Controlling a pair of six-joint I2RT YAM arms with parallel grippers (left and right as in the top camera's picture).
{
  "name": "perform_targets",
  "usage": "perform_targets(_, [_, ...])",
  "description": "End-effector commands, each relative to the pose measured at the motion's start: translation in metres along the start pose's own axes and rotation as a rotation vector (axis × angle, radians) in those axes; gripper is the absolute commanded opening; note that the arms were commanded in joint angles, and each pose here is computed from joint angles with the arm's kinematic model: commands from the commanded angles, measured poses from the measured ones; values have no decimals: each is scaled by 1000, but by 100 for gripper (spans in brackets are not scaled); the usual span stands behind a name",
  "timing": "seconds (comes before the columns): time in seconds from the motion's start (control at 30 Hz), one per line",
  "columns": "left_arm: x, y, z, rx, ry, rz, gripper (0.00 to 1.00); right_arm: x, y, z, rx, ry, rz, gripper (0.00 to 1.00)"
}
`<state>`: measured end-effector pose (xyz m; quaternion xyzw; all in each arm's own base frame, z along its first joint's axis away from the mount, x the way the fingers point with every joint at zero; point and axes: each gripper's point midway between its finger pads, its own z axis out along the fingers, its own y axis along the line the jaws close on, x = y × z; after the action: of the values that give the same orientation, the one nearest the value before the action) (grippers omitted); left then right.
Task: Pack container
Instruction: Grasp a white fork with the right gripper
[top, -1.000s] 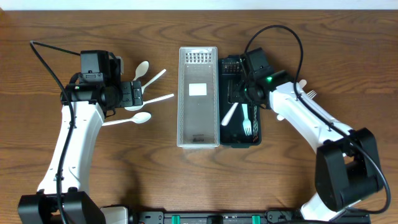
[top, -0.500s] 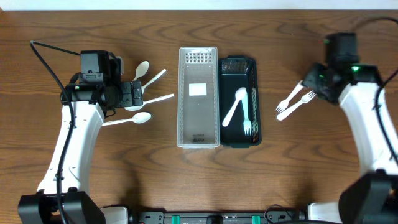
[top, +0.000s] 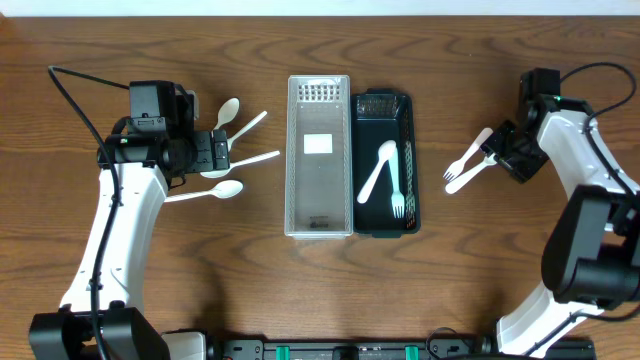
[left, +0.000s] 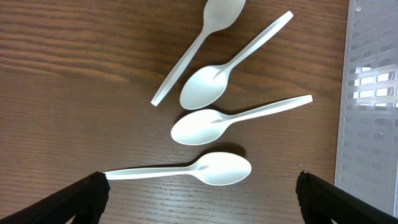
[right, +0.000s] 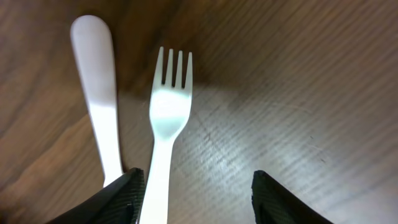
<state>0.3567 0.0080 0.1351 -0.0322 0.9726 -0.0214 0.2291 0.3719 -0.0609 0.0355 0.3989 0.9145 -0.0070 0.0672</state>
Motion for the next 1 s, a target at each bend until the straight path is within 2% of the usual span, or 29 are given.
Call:
perform_targets(0.0, [-4, 1, -1, 1, -7, 13, 98, 8, 1, 16, 19, 36, 10, 62])
perform_targets(0.23, [-4, 1, -1, 1, -7, 13, 98, 12, 13, 42, -1, 68, 0, 62])
perform_targets(0.33, [-4, 1, -1, 1, -7, 13, 98, 13, 14, 48, 3, 74, -4, 57])
perform_targets(0.43, [-4, 1, -1, 1, -7, 13, 98, 17, 12, 53, 20, 89, -8, 46])
perform_targets(0.5, [-4, 1, -1, 1, -7, 13, 98, 21, 9, 52, 31, 102, -9, 27])
perform_targets(0.57, [-4, 1, -1, 1, -7, 13, 98, 23, 7, 51, 40, 112, -10, 15])
perform_targets(0.63, [-4, 1, -1, 1, -7, 13, 98, 24, 6, 49, 41, 113, -11, 12])
perform_targets(0.77, [-4, 1, -1, 1, -7, 13, 98, 14, 12, 24, 11, 47, -36, 9])
perform_targets(0.97, [-4, 1, -1, 1, -7, 13, 98, 11, 52, -74, -189, -154, -164, 5])
